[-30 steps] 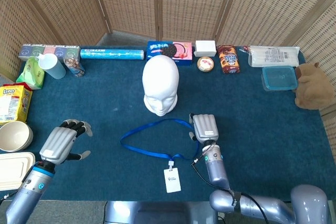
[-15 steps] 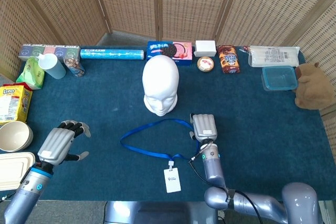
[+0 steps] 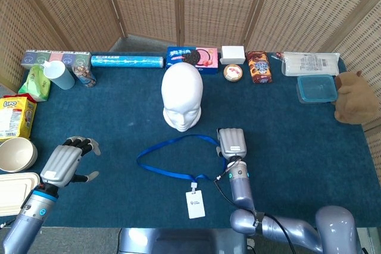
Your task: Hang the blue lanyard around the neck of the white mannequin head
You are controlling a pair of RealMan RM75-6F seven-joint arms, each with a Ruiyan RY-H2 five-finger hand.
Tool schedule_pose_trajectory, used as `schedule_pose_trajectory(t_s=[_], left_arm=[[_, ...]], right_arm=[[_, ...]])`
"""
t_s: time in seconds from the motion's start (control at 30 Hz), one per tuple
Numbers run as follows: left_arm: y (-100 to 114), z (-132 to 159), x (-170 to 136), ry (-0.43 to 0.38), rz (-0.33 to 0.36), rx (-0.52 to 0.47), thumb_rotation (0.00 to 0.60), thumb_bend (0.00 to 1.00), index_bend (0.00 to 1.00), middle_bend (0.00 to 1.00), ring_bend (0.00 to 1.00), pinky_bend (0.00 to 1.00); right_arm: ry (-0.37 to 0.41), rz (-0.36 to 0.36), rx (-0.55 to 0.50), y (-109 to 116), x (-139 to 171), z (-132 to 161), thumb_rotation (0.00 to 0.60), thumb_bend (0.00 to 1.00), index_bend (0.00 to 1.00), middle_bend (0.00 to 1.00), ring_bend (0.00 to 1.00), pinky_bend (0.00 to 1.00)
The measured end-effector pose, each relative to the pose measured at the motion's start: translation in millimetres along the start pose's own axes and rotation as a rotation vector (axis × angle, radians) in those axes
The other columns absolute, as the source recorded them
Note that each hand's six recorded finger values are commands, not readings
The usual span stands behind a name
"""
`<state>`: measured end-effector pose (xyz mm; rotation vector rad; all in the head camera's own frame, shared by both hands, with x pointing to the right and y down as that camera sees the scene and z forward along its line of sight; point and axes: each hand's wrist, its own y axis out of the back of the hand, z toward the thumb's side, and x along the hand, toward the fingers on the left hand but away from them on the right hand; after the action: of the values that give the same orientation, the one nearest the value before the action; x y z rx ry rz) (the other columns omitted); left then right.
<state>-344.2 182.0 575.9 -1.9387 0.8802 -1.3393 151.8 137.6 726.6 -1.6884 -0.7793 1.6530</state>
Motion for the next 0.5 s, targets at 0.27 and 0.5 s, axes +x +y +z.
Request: schedule_pose_trajectory(t_s=[0.27, 0.5], left_arm=[[0.1, -0.9, -0.3, 0.001, 0.002, -0.001, 0.596, 0.18, 0.42, 0.33, 0.28, 0.2], [-1.1, -1.8, -0.8, 0.003, 0.001, -0.006, 0.597, 0.18, 0.42, 0.33, 0.28, 0.2]], right_arm=[[-0.005, 0.01, 0.012, -1.8, -1.5, -0.8, 0.563, 0.41, 0.5, 0.95, 1.0, 1.0], [-0.006, 0.019, 0.031, -3.6, -2.0, 0.5, 0.562, 0.44, 0.53, 0.95, 1.0, 1.0]])
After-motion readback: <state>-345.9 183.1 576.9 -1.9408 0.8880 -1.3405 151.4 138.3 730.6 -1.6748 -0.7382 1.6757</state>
